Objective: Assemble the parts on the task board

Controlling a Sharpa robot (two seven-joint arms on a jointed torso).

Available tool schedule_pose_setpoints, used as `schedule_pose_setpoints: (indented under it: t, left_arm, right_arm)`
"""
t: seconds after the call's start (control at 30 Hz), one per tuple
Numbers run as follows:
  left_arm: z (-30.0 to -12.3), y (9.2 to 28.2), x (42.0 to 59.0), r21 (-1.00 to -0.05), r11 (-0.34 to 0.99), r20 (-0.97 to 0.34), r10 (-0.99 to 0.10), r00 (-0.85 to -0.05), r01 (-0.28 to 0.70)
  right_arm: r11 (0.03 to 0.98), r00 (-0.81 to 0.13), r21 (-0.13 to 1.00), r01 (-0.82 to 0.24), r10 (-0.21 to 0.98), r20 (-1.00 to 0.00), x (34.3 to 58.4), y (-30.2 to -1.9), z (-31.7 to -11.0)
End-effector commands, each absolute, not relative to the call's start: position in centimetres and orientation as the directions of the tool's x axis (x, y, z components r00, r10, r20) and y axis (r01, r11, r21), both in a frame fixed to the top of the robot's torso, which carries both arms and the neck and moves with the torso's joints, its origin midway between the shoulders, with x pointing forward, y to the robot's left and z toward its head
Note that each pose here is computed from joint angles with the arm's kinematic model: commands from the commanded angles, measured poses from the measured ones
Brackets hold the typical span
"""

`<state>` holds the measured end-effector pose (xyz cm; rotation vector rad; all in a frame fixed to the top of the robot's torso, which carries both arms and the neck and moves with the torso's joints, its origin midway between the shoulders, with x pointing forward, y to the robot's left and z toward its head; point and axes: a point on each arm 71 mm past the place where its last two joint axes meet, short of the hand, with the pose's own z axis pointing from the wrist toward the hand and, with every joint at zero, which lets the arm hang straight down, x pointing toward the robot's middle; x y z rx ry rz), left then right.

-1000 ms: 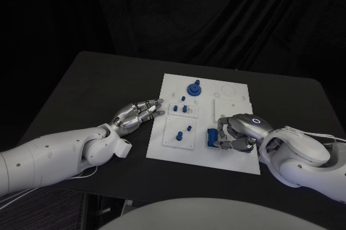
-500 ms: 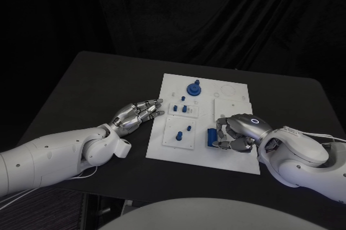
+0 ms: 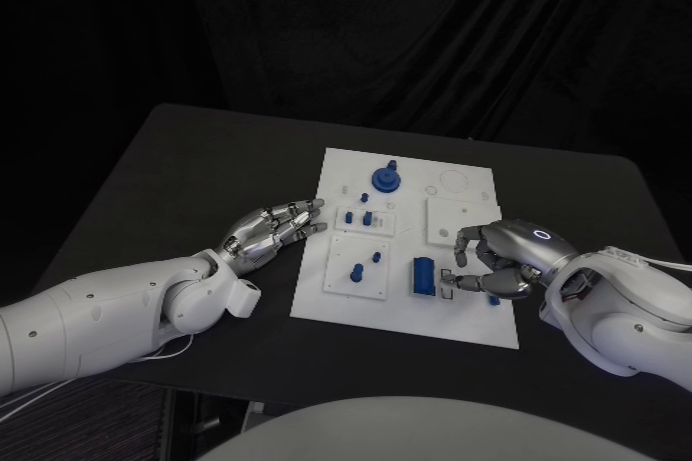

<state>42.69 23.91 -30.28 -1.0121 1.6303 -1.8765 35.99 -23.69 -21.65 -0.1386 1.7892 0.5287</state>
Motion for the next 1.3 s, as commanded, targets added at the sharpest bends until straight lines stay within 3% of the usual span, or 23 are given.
schedule_pose_setpoints:
  t: [0.03,0.23,0.53,1.3]
  left_arm:
    - [-31.0,24.1,42.4,-0.974,-0.170,0.228,-0.751,-0.620,-0.152]
    - [-31.0,24.1,42.3,-0.974,-0.171,0.228,-0.751,-0.619,-0.150]
    - [-30.9,24.1,42.3,-0.974,-0.172,0.227,-0.752,-0.618,-0.149]
    - [-31.0,24.1,42.2,-0.973,-0.173,0.230,-0.751,-0.619,-0.151]
  right_arm:
    - [0.906,-0.311,0.315,-0.283,0.224,-0.924,36.1,-24.8,-21.4]
    - [0.945,-0.333,0.271,-0.185,0.199,-0.922,36.1,-26.8,-21.4]
    - [0.991,-0.338,0.110,-0.072,0.079,-0.938,36.2,-29.5,-21.8]
    - [0.997,-0.413,0.044,-0.065,0.014,-0.911,35.9,-28.6,-24.3]
